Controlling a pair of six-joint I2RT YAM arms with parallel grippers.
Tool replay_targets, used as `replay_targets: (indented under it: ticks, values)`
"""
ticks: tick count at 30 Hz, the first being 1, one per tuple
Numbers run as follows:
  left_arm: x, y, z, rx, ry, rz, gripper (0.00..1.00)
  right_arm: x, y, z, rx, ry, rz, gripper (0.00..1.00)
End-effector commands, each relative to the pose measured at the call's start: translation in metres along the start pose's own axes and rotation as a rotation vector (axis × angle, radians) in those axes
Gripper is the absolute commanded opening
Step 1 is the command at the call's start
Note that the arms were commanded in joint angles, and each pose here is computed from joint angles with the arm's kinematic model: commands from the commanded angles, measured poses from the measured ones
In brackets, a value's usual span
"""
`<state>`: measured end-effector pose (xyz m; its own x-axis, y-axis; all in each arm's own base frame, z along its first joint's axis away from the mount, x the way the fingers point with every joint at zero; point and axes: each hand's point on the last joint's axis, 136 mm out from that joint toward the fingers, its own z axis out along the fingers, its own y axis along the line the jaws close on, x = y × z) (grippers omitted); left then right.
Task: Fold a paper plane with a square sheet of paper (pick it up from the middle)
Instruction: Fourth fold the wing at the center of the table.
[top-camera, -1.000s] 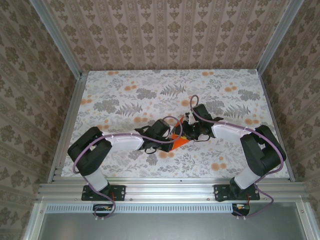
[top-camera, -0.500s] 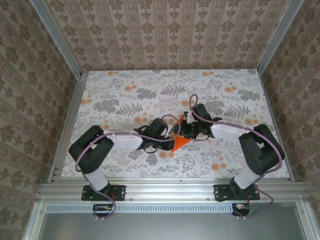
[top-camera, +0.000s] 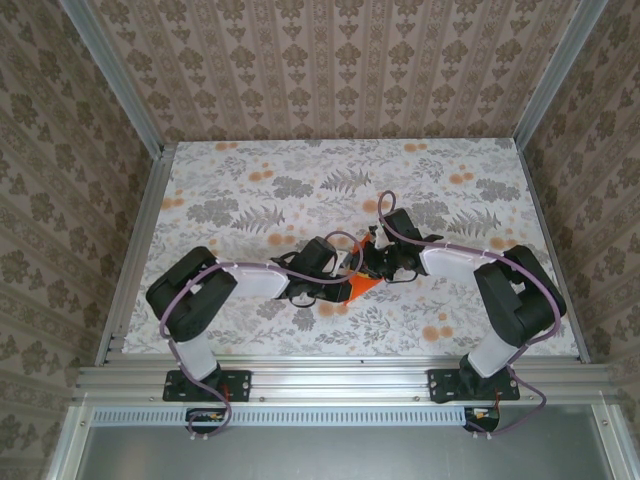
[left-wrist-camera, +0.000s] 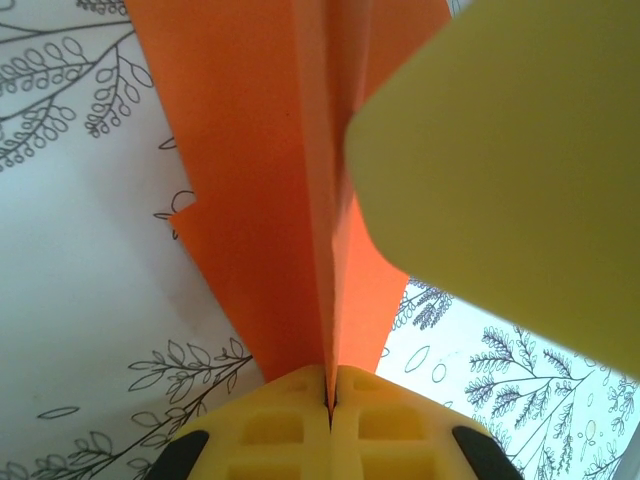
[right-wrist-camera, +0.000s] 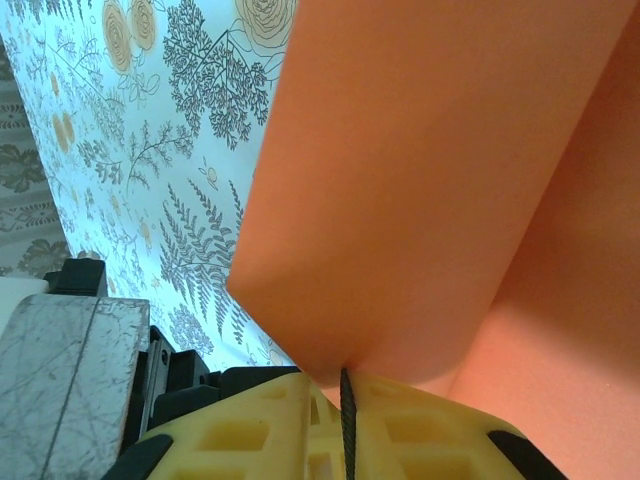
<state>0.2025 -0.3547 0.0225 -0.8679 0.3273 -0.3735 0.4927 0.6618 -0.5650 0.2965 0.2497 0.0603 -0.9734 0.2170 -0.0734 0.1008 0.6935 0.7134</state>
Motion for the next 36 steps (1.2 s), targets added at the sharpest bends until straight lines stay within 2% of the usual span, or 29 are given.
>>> replay_targets:
  ticks: [1,12,19,24,28,36]
  values:
    - [0.01,0.004,0.006,0.009,0.047,-0.028,0.02,-0.007,0.03,-0.007,-0.106,-0.017,-0.042,0.16]
    - [0.01,0.005,0.006,0.013,0.054,-0.043,0.03,-0.022,0.004,0.008,-0.011,-0.046,-0.004,0.14]
    - [0.013,0.01,0.002,-0.016,0.047,-0.047,0.19,-0.03,-0.013,0.01,0.039,-0.072,0.026,0.13]
    - [0.014,0.01,0.0,-0.021,0.05,-0.043,0.22,-0.03,-0.02,0.013,0.053,-0.07,0.036,0.13]
    - [0.016,0.01,-0.002,-0.022,0.05,-0.037,0.21,-0.031,-0.024,0.014,0.063,-0.071,0.045,0.13]
    - [0.017,0.009,-0.004,-0.027,0.052,-0.026,0.07,-0.035,-0.027,0.013,0.071,-0.082,0.058,0.13]
